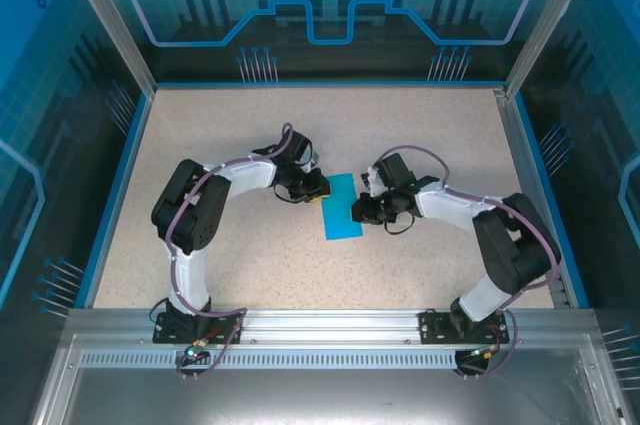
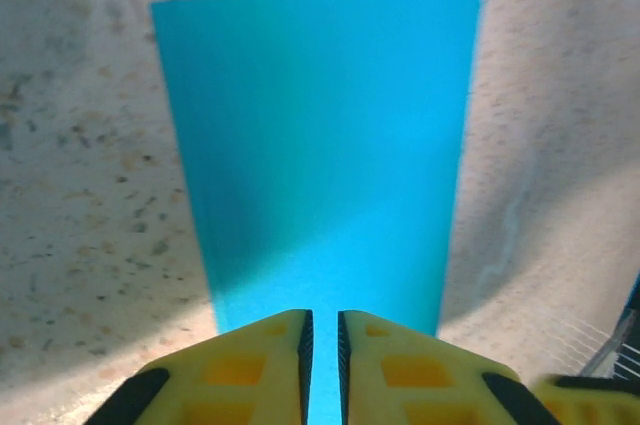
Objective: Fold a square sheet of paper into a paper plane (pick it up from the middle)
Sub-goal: Fold the square sheet of paper in half at the center of the table.
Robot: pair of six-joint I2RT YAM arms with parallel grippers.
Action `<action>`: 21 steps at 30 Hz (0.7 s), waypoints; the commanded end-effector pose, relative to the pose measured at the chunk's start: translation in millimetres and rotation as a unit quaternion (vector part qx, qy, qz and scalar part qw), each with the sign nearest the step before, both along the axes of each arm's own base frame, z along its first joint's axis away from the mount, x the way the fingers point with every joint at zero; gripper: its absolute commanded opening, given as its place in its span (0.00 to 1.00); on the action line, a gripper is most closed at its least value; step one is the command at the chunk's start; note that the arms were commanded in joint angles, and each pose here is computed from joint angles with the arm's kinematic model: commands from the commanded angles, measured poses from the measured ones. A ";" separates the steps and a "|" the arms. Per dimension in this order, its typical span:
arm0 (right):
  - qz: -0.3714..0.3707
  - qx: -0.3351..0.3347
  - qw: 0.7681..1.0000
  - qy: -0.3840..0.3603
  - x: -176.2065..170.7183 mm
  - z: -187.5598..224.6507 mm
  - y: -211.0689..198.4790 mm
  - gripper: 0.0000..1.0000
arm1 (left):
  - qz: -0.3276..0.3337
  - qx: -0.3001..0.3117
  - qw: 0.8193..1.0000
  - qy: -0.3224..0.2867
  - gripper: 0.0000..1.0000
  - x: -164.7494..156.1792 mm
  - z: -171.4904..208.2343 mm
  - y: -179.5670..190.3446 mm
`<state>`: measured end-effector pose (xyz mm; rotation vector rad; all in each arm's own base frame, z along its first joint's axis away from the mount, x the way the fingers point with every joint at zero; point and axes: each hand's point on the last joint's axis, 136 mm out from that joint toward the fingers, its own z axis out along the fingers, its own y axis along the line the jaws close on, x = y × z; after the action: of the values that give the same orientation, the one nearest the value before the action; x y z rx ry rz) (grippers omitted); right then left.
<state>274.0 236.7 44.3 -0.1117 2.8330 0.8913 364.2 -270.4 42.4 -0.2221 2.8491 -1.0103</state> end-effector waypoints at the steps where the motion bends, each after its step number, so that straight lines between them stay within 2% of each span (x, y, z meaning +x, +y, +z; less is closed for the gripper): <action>1: -0.007 -0.048 0.999 0.019 -0.9 -14.4 2.0 0.11 | 0.004 -0.013 0.999 -0.037 0.21 6.8 41.0 0.1; 7: -0.029 -0.116 0.991 0.057 -16.9 -37.4 -4.1 0.11 | 0.057 0.054 0.996 -0.048 0.24 0.0 38.2 35.0; 9: -0.035 -0.119 0.990 0.071 -26.1 -41.2 4.3 0.11 | 0.074 0.065 0.994 -0.052 0.24 -3.2 38.4 46.4; 14: -0.054 -0.085 0.991 0.083 -24.8 -42.8 38.6 0.12 | 0.112 0.074 0.990 -0.046 0.25 -13.1 34.0 70.1; 21: -0.078 -0.003 0.996 0.040 27.4 -22.3 78.5 0.12 | 0.117 0.052 0.991 -0.045 0.25 -32.7 34.9 76.6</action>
<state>276.5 298.7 13.3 0.0960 2.9479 0.7783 335.3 -194.0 66.9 -0.4612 2.7407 -0.7612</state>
